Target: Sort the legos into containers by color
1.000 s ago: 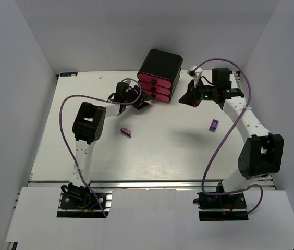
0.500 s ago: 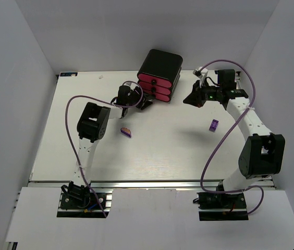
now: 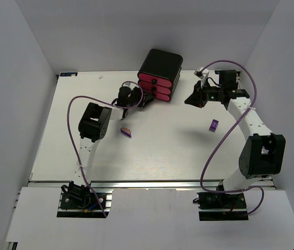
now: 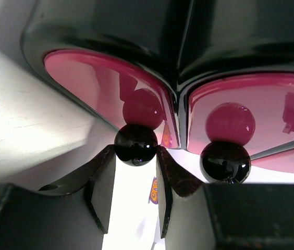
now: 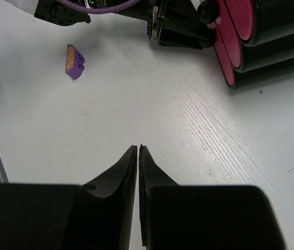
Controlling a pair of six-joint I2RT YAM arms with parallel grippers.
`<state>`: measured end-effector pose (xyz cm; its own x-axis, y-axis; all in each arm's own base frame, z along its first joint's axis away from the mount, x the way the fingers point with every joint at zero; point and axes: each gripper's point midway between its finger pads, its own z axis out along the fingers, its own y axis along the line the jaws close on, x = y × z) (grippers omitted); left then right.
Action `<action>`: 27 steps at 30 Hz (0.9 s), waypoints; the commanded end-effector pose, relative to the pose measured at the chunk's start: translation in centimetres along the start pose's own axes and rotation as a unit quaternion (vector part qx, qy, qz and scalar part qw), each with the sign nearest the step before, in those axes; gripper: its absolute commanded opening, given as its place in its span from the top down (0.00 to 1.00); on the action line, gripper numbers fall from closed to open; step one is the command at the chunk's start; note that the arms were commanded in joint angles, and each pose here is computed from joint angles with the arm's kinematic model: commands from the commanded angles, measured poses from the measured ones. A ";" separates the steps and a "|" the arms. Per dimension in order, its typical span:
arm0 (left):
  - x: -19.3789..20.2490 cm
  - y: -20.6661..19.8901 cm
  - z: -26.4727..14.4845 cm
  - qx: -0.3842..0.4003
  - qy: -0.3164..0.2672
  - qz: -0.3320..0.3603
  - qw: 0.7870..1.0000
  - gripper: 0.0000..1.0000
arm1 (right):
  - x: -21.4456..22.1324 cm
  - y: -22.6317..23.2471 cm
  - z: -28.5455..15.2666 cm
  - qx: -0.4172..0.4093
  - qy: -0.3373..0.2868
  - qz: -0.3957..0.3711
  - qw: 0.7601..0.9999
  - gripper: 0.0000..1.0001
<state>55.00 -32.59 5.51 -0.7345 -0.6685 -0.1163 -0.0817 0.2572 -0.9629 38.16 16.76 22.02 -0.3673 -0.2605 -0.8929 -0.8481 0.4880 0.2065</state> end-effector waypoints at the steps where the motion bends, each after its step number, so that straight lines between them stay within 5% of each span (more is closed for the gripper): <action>1: -0.9 -0.8 0.4 0.009 -0.024 0.001 1.000 0.71 | -0.4 0.6 -0.5 -0.010 -0.008 -0.011 1.000 0.90; 7: 0.6 -1.7 -1.4 0.028 -0.003 0.006 1.000 0.77 | 0.6 0.8 -0.6 -0.010 0.006 -0.013 1.000 0.88; 15: 4.2 -1.7 -9.1 0.019 0.016 0.016 1.000 0.76 | 2.5 0.5 -0.8 0.004 0.025 0.000 1.000 0.62; 20: 5.1 -1.3 -10.7 0.006 0.021 0.019 1.000 0.53 | 3.5 -0.8 -0.9 0.037 0.047 0.012 0.998 0.35; 23: 4.5 -1.9 -10.5 0.011 0.023 0.020 0.999 0.28 | 4.6 -2.4 -1.1 0.082 0.079 0.037 0.993 0.32; 27: 4.1 -3.8 -10.5 0.003 0.028 0.043 0.999 0.13 | 7.3 -5.7 -2.5 0.191 0.132 0.101 0.968 0.31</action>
<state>44.28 -28.84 5.75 -0.7768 -0.6224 -0.0958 -0.1282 0.3052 -0.9436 38.07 13.09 16.66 -0.5253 -0.3347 -0.7823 -0.7202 0.6645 0.1993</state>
